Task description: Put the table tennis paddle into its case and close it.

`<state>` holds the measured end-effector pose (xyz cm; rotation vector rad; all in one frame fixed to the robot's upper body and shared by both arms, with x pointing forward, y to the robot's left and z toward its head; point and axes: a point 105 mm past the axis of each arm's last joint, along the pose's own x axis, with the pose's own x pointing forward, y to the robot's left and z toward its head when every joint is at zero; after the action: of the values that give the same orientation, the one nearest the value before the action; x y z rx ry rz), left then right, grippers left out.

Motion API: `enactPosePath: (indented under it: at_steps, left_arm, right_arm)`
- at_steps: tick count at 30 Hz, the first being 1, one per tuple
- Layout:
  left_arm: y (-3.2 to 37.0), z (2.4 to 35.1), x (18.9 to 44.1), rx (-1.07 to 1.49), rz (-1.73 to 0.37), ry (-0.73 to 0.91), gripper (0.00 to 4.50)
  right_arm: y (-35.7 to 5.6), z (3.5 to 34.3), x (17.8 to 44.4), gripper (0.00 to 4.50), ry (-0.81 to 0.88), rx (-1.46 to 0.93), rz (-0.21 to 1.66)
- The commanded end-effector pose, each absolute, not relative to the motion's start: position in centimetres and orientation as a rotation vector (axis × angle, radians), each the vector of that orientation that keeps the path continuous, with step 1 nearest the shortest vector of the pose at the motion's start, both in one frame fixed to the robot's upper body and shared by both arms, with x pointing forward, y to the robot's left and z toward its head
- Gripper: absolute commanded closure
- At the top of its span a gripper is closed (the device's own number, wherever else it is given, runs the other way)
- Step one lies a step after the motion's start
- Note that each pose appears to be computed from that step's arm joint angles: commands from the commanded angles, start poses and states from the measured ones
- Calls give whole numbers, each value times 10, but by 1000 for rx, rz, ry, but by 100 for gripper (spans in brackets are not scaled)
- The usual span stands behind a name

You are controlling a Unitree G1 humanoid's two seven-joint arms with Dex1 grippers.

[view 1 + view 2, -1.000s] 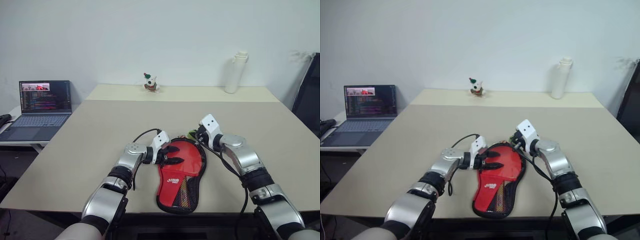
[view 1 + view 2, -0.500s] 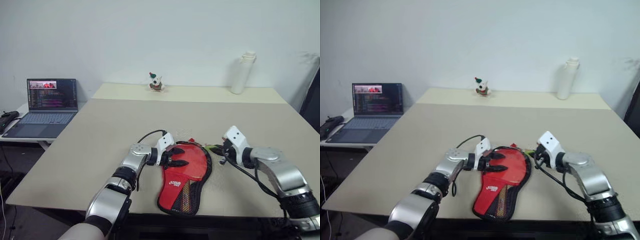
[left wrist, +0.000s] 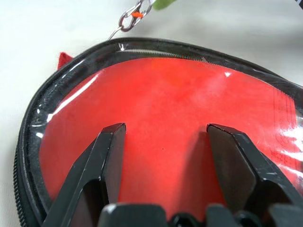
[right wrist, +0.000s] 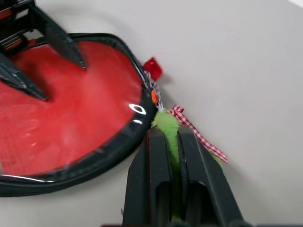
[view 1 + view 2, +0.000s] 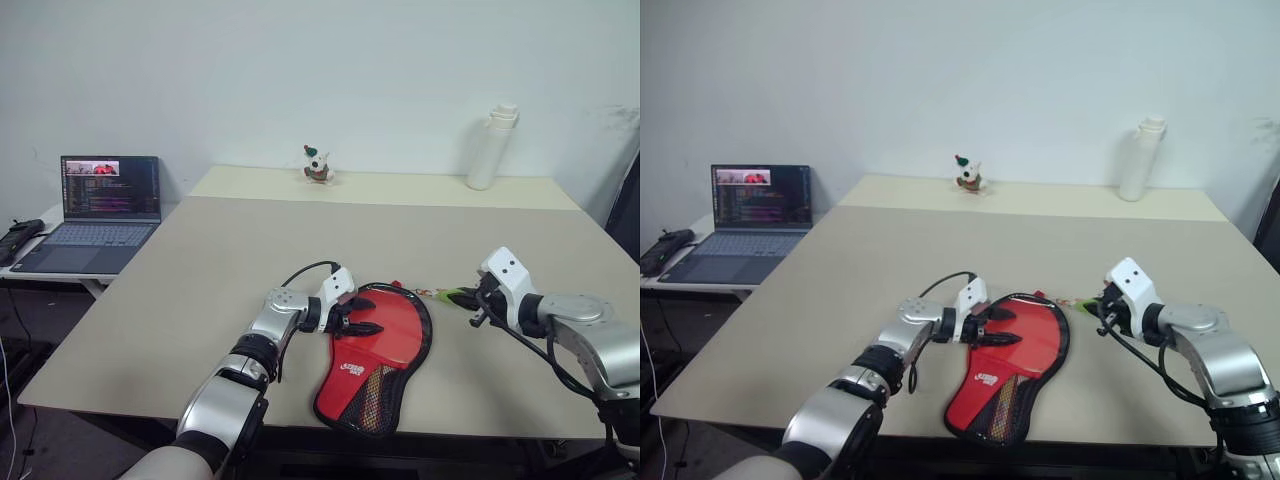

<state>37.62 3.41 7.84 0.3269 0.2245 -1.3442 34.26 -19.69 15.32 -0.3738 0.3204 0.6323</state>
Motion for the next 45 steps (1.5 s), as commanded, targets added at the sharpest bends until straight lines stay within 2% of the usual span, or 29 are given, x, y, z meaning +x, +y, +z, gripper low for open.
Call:
enactPosePath:
  at_steps: [1, 5, 15, 25, 36, 40, 45]
  left_arm:
    - [52, 26, 358, 337, -1337, 453, 153]
    - [52, 25, 358, 332, -1329, 455, 153]
    - [47, 26, 358, 333, -1337, 453, 153]
    - [44, 27, 360, 338, -1335, 448, 153]
    - [42, 27, 361, 343, -1324, 443, 153]
    - [42, 26, 361, 341, -1320, 443, 153]
    - [42, 26, 361, 341, -1317, 443, 153]
  right_arm:
    - [-222, 187, 351, 447, 237, -413, 530]
    - [-226, 184, 341, 447, 280, -428, 572]
    - [-231, 159, 285, 447, 456, -397, 706]
    - [-159, 126, 184, 447, 626, -247, 1062]
    - [-116, 114, 120, 447, 737, -44, 1278]
    - [-113, 115, 110, 447, 753, -23, 1294]
    - [-118, 118, 132, 447, 702, -81, 1204]
